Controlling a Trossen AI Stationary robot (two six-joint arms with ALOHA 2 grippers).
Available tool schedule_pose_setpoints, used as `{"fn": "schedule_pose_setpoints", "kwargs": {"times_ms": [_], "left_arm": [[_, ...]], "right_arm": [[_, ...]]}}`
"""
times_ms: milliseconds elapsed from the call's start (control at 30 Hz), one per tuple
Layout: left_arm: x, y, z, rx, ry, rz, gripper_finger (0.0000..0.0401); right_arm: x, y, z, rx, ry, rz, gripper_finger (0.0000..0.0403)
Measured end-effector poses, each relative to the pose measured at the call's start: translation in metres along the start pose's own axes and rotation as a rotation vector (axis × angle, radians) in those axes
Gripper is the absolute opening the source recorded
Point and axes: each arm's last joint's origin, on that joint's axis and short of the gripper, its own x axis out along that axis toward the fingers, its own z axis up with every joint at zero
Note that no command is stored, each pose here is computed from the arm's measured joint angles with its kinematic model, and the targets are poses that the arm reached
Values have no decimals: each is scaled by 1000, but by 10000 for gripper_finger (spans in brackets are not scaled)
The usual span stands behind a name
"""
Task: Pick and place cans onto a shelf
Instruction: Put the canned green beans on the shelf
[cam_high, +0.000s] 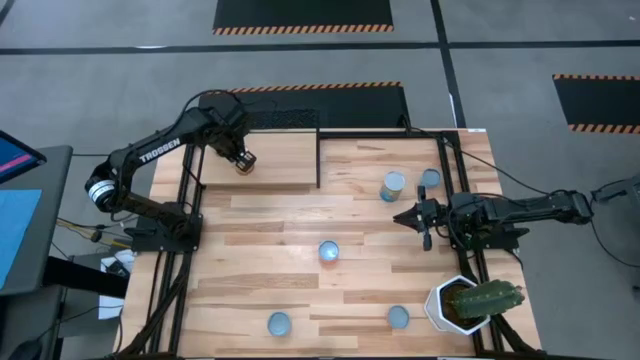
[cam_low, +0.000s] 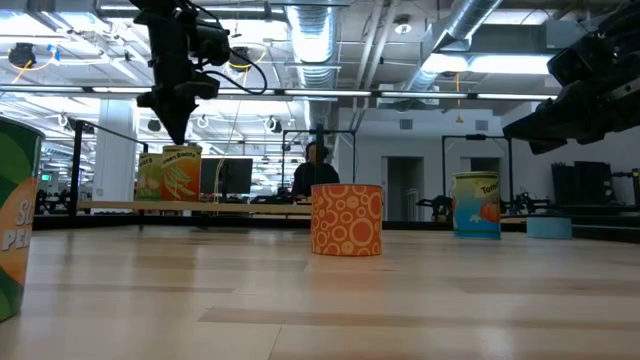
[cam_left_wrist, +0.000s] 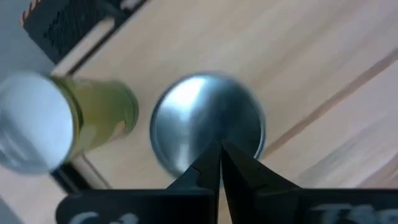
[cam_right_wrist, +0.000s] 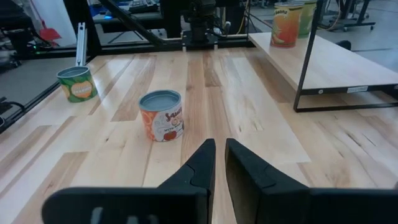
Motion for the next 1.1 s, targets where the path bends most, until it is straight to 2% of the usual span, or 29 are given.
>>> {"fn": "schedule_pose_setpoints", "kwargs": {"times_ms": [133,333,600,867,1100], "left_arm": [[0,2,-5,-2,47,51,0],[0,3,-6,0,53,71,0],[2,0,2,-6,-6,19,0],[18,-7,10,31,44,55,0],[16,-5,3,49,105,80,0]], "right_arm": [[0,0,0,1,0,0,60],[0,0,0,2,0,2,60],[0,0,0,2,0,3,60],[0,1,0,11,6,26,60],[0,1,0,11,6,25,60]]}}
